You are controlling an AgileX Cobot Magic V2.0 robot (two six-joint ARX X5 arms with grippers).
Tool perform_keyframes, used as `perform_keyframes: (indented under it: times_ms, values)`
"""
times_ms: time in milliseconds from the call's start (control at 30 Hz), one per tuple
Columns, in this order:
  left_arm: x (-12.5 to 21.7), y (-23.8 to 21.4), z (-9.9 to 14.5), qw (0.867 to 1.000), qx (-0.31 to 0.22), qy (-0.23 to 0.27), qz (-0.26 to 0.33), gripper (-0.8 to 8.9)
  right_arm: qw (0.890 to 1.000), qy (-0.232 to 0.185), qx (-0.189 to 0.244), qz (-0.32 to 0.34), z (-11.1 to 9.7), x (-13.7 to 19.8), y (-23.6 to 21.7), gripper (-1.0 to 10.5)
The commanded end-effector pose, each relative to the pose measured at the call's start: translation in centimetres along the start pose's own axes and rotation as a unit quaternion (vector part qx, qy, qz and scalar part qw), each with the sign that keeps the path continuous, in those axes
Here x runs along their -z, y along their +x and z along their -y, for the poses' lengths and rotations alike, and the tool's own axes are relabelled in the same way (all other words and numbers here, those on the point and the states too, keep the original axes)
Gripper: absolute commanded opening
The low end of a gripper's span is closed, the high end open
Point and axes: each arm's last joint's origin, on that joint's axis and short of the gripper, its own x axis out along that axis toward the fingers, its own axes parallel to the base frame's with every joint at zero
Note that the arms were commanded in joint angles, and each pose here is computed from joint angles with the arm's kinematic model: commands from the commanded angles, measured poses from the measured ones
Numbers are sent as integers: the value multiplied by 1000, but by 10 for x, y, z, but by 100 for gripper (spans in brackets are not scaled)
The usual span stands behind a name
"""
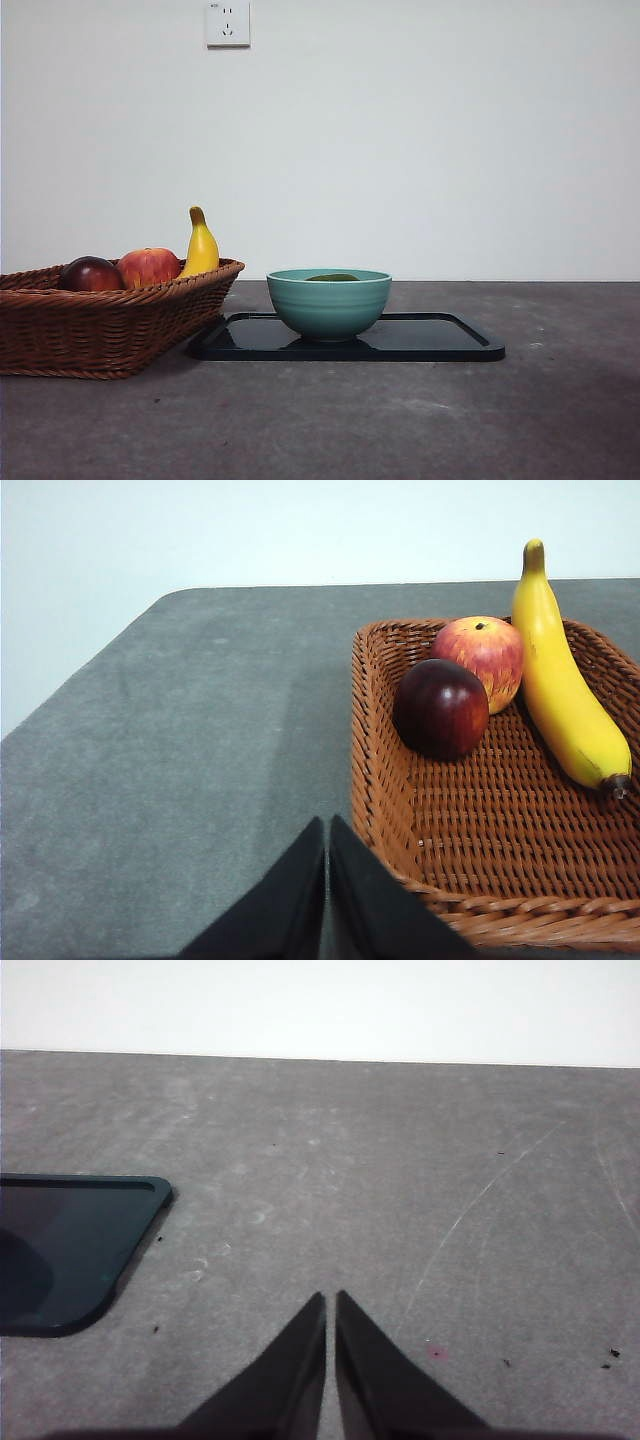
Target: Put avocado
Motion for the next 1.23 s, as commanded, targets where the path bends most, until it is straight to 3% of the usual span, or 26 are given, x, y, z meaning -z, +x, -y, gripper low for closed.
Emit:
perform_keyframes:
  times_ms: [33, 1233]
  values:
    - [7, 2, 0, 1000, -1, -2, -12, 7, 1000, 8, 2, -5, 0, 2, 0, 8]
    - [7, 2, 0, 1000, -1, -2, -12, 7, 1000, 7, 1, 5, 0, 0, 0, 8]
